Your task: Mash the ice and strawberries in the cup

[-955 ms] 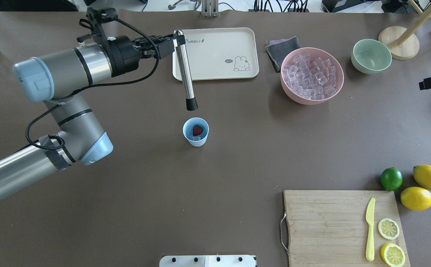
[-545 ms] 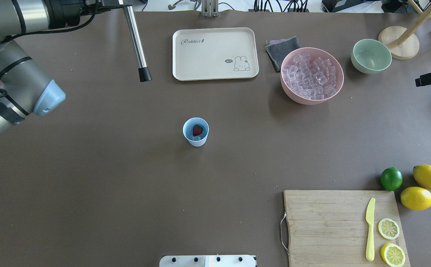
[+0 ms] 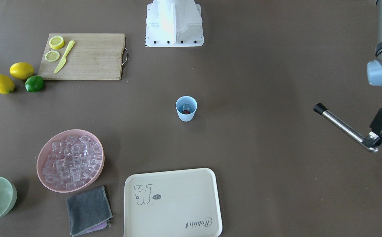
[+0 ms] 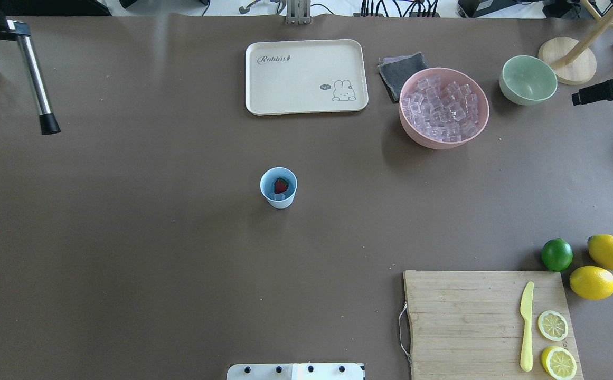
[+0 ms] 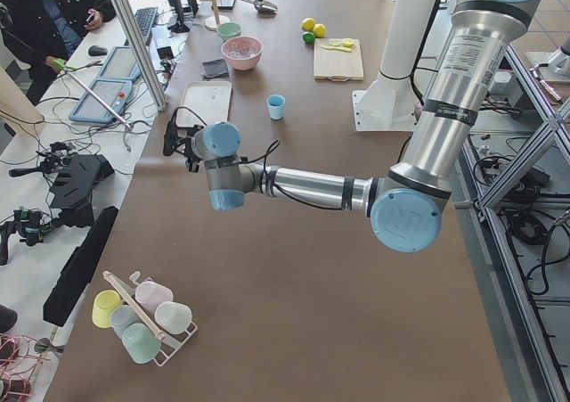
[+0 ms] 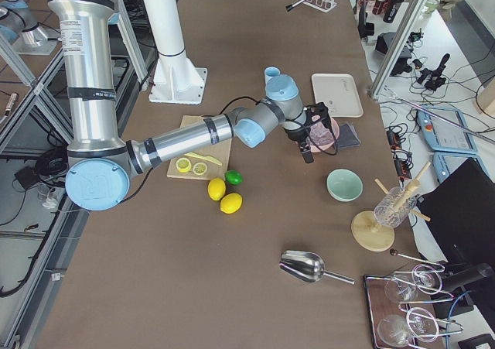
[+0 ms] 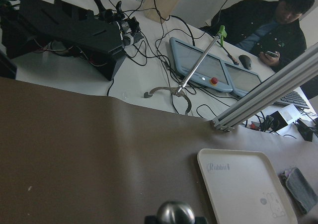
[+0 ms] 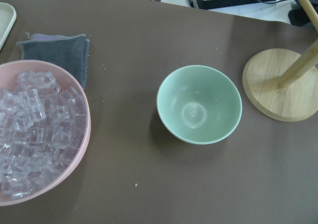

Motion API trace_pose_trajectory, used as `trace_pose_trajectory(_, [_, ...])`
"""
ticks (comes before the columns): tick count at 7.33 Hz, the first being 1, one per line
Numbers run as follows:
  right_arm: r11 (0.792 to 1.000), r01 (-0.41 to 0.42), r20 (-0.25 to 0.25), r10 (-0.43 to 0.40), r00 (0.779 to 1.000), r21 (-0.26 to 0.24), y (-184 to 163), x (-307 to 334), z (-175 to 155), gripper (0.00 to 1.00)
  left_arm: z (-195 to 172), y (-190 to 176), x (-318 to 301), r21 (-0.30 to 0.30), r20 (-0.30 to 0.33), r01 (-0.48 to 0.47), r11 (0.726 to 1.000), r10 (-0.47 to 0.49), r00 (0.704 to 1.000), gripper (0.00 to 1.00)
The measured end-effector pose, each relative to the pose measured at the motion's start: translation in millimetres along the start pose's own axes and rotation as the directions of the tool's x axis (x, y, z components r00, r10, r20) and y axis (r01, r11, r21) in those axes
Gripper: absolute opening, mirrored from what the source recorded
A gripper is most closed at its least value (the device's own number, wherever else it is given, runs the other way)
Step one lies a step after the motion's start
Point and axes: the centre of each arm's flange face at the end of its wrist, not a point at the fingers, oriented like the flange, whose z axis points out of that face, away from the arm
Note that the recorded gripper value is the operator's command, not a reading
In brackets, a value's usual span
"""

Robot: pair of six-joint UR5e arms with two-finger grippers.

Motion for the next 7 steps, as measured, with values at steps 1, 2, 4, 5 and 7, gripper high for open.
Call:
trace_pose_trajectory(1, [1.000, 0.006, 0.004, -0.007, 1.000, 0.007, -3, -3, -1, 1.00, -24, 3, -47, -0.039, 0.061, 0.002, 0.999, 0.000, 0.998, 0.00])
trace_pose_trajectory(2, [1.000, 0.012, 0.004, -0.012, 1.000, 0.012, -5, -5, -3, 1.00, -36, 11, -81, -0.071, 0.113, -0.006, 0.997, 0.014, 0.993, 0.00])
trace_pose_trajectory(4, [1.000, 0.021, 0.010, -0.021, 1.000, 0.004, -3, -11, 2, 1.00, -44, 28, -131, -0.138, 0.199, -0.053, 0.989, 0.080, 0.977, 0.00])
trace_pose_trajectory(5, [1.000, 0.024, 0.016, -0.024, 1.000, 0.002, -1, -14, 1, 1.00, -43, 32, -149, -0.178, 0.247, -0.086, 0.980, 0.129, 0.960, 0.00])
trace_pose_trajectory(7, [1.000, 0.027, 0.027, -0.027, 0.999, -0.013, 4, -18, 4, 1.00, -38, 34, -182, -0.245, 0.375, -0.124, 0.962, 0.212, 0.902, 0.00])
